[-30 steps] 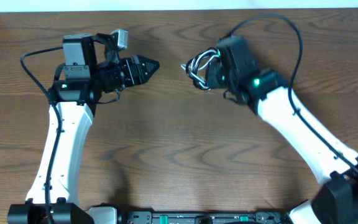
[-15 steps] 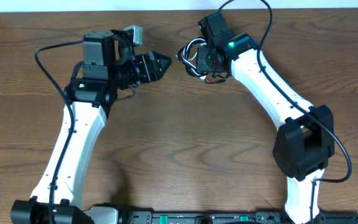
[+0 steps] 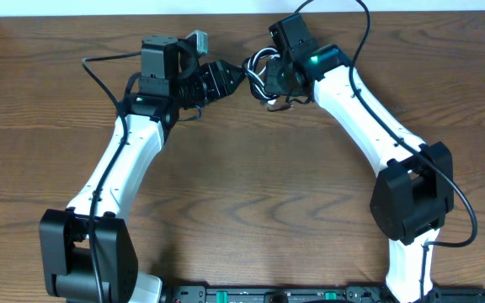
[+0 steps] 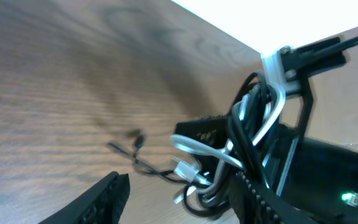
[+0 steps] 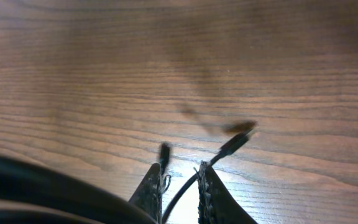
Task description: Untangle cables
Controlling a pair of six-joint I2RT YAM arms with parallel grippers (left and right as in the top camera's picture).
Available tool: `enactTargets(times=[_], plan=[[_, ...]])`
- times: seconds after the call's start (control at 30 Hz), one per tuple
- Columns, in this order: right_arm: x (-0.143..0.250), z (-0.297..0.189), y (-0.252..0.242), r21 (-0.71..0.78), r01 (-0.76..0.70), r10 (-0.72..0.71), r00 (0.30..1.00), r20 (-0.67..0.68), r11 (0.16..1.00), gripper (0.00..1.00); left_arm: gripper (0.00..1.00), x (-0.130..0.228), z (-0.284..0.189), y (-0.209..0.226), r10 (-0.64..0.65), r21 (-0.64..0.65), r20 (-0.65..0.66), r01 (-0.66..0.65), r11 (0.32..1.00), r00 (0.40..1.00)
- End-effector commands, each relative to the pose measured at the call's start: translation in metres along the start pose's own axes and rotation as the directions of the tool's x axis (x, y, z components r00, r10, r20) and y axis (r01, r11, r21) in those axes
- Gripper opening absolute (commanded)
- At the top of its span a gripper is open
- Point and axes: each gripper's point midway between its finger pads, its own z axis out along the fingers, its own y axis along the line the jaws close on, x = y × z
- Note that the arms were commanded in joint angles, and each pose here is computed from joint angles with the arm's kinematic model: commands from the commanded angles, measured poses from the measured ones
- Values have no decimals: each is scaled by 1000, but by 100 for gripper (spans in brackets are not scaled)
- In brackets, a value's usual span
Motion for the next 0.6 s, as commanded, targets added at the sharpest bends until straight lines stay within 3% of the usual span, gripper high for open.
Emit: enactTargets(times=[0.0,0.33,0.57], plan=[[-6,-5,8,-22,-1,1,1000,16,1000,3,55,-4,-2,-24,-5,95,-9,5,995,1000],[-6,-2,-1,19,-4,3,1000,22,1000,3,52,4,-17,-31,-17,204,-94,36,978,995],[-1,-1,4,15,6,-7,1000,14,1000,3,50,8,-16,-22,-42,157,-102,58,986,994]])
